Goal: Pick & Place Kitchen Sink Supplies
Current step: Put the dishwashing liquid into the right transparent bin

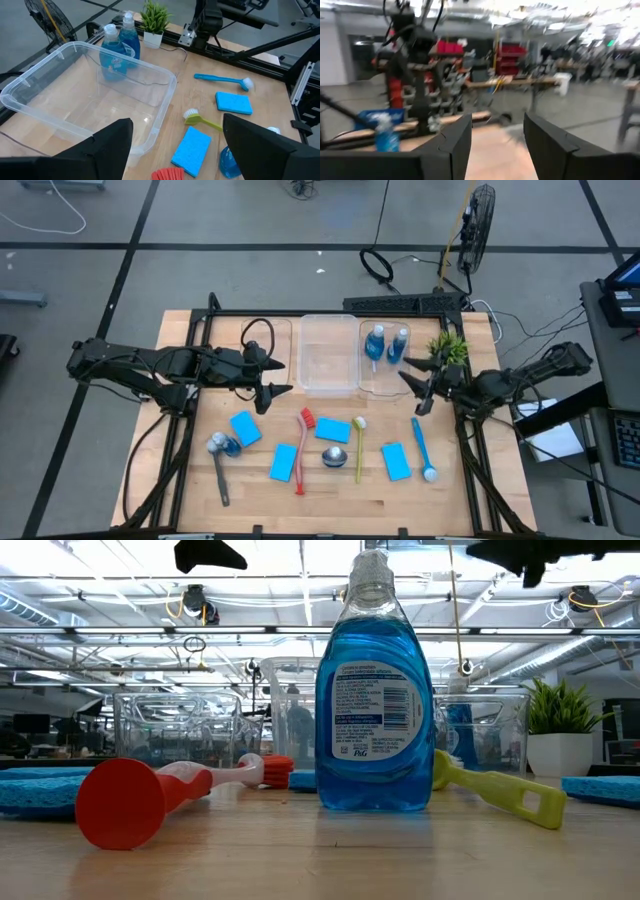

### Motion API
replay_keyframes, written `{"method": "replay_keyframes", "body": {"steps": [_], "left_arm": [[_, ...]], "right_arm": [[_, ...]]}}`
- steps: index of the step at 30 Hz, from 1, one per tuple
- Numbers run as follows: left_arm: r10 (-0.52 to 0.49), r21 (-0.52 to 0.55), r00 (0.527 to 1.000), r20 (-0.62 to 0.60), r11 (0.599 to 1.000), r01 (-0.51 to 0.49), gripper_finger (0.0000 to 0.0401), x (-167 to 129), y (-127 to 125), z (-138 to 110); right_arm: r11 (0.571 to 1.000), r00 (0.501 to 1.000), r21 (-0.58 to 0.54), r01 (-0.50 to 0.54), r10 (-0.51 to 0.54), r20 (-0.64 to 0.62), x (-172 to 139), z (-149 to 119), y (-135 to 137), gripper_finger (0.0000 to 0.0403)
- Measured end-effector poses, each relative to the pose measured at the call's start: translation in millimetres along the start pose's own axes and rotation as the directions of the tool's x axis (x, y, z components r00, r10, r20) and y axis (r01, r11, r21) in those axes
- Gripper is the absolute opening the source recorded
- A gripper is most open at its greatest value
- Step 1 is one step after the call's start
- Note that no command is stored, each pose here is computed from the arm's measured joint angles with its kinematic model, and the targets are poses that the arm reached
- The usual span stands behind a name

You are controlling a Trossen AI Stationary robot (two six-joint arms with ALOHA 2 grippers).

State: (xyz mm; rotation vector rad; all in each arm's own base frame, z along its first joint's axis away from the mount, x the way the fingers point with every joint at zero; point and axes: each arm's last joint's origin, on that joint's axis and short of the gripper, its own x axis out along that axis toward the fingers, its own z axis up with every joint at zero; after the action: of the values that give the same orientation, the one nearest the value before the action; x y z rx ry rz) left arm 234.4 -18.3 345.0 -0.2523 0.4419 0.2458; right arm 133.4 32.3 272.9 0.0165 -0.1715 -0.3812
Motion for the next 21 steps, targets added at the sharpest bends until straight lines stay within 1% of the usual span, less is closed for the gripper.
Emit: {"method": "replay_keyframes", "body": {"steps": [3, 6, 9, 12, 16, 18, 21], "left_arm": [[0.001, -0.014, 1.0, -0.002, 1.0, -0.001, 0.0308, 0, 0, 0], [0.011, -0.033, 0.999, -0.03, 0.999, -0.012, 0.0314, 0, 1, -3], [0.04, -0.073, 0.994, -0.105, 0.996, -0.048, 0.032, -1, 4, -10], [0.045, -0.156, 0.979, -0.201, 0.985, -0.077, 0.0321, -2, 7, -19], [-0.029, -0.307, 0.94, -0.34, 0.948, -0.082, 0.0314, -5, 7, -29], [-0.075, -0.377, 0.911, -0.406, 0.922, -0.092, 0.0309, -7, 6, -35], [-0.128, -0.443, 0.862, -0.491, 0.888, -0.121, 0.0303, -12, 1, -42]], "right_arm": [[0.998, 0.998, 0.048, -0.029, 0.031, -0.055, -6, -5, 0, 0.0167], [0.997, 0.994, 0.063, -0.049, 0.055, -0.099, -10, -9, 0, 0.0167], [0.996, 0.988, 0.06, -0.063, 0.07, -0.135, -13, -12, 0, 0.0167], [0.996, 0.985, 0.067, -0.062, 0.072, -0.157, -14, -15, 0, 0.0167], [0.996, 0.983, 0.059, -0.061, 0.07, -0.172, -15, -17, 0, 0.0167], [0.996, 0.983, 0.058, -0.061, 0.07, -0.172, -15, -17, 0, 0.0167], [0.996, 0.983, 0.058, -0.061, 0.07, -0.172, -15, -17, 0, 0.0167]]}}
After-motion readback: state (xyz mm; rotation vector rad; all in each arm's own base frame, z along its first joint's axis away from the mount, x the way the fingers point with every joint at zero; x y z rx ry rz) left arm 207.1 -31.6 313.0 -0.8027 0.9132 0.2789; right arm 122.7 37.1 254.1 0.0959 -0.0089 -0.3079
